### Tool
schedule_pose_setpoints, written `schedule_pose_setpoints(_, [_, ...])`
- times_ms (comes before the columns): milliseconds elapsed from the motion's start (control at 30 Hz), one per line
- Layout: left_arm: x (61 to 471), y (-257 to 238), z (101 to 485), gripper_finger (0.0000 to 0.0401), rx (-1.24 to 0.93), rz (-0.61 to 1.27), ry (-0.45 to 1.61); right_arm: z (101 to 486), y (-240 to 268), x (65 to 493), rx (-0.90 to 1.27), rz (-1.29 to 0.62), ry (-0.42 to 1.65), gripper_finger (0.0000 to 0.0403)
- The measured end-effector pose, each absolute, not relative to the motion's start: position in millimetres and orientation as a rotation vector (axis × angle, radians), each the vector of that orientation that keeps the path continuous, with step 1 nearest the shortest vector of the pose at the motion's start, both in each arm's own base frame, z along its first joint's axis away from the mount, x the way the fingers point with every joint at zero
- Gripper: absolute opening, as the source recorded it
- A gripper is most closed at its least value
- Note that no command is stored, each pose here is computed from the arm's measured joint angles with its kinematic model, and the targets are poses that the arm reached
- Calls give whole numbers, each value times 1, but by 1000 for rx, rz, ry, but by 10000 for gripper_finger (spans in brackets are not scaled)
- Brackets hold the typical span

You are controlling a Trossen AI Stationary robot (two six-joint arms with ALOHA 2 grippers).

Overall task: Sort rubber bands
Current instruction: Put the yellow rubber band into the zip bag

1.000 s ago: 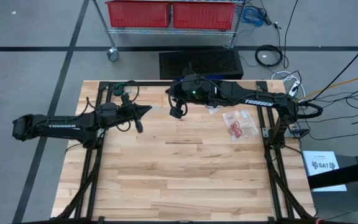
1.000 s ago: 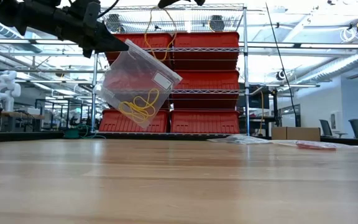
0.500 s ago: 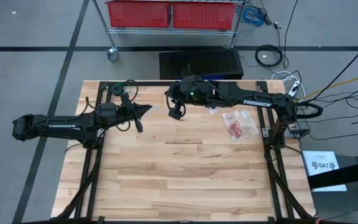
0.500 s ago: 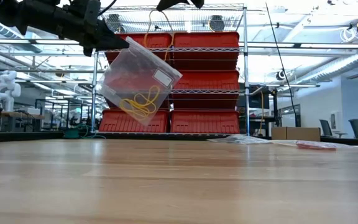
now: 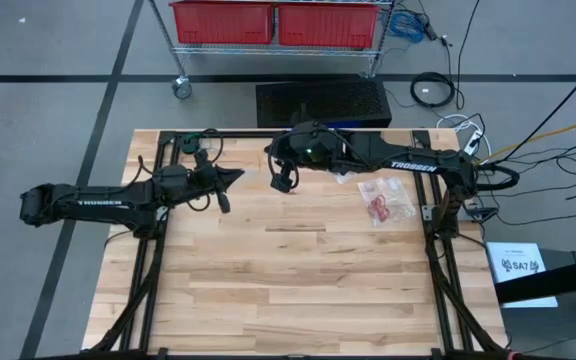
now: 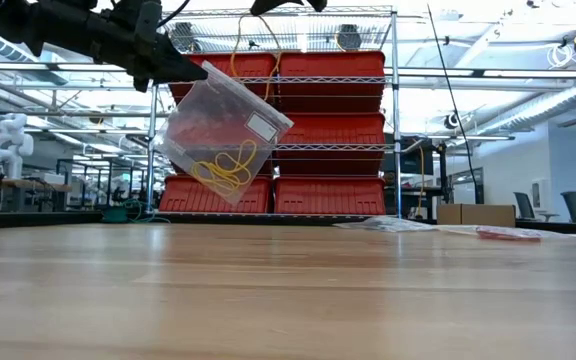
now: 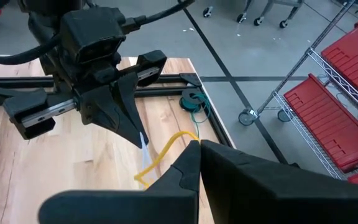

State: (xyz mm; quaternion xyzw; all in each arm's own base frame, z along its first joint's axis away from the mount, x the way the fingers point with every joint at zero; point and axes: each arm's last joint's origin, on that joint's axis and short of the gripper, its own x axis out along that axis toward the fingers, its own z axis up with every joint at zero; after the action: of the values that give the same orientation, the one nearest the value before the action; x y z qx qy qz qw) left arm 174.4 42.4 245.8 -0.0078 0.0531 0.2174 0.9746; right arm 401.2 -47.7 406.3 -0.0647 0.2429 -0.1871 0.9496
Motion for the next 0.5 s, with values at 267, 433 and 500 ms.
schedule_pose_setpoints(267, [174, 42, 246, 0, -16, 439, 108, 413, -47, 397, -128, -382, 472, 0])
schedule_pose_setpoints(433, [174, 42, 246, 0, -16, 439, 108, 413, -44, 398, -126, -376, 469, 0])
schedule_pose_setpoints(500, [174, 42, 246, 0, -16, 439, 107, 413, -42, 398, -127, -370, 467, 0])
